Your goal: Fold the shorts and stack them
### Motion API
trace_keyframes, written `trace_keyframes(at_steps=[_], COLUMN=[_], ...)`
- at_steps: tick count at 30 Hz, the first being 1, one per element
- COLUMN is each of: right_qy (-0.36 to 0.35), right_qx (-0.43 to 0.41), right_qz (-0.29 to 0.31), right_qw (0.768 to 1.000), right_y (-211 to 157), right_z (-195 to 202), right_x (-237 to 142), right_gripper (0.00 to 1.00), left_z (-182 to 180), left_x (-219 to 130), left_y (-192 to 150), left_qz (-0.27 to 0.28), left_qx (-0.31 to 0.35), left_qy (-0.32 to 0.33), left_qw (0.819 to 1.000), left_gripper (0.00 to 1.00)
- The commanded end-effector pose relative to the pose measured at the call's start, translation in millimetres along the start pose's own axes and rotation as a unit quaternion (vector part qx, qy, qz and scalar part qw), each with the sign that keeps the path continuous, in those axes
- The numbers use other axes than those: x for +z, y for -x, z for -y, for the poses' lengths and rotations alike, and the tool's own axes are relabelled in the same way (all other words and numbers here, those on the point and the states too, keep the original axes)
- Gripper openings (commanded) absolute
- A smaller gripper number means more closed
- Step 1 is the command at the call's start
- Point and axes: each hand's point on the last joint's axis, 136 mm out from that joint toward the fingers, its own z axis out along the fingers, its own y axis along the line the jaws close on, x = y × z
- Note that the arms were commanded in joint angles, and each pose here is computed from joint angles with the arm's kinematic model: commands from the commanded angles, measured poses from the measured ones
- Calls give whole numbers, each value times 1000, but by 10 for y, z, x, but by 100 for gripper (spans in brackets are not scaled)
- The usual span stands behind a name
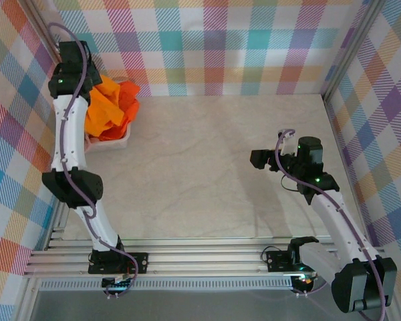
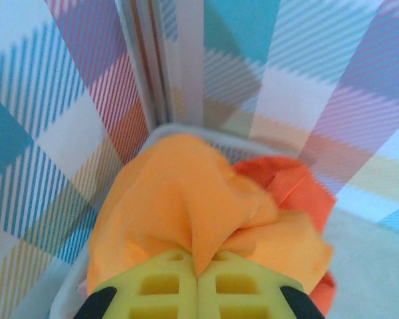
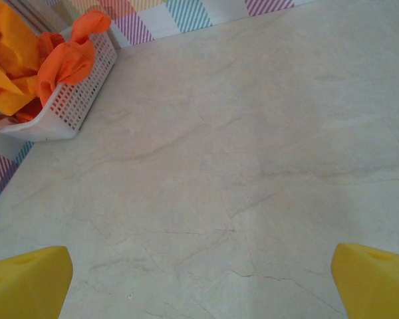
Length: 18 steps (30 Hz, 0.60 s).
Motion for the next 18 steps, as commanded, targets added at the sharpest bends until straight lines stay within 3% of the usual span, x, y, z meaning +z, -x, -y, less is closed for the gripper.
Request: trace_keyframes(at_steps=[1,7,14,18], right_qy=[23,30,35,31], right_qx=[-5,-3,-5,-11], right_qz=[20,23,41,61], right_qw=[1000,999,999,998], right_y=[179,198,276,352], right_z=[-147,-189,-240,-268], right_x=[-44,-38,-92,-172], right_gripper=[99,99,100,99], left_z=[74,365,914,1353], left_x=[-509,-1148,-2087,-2624], left_y=[586,1049,1386,1414], left_qz=[94,164,222,218], left_qx=[-67,-125,-146,-142], left_qy=[-70,-210,-384,-478], left_qw=[991,956,884,839], left_gripper=[0,0,0,0])
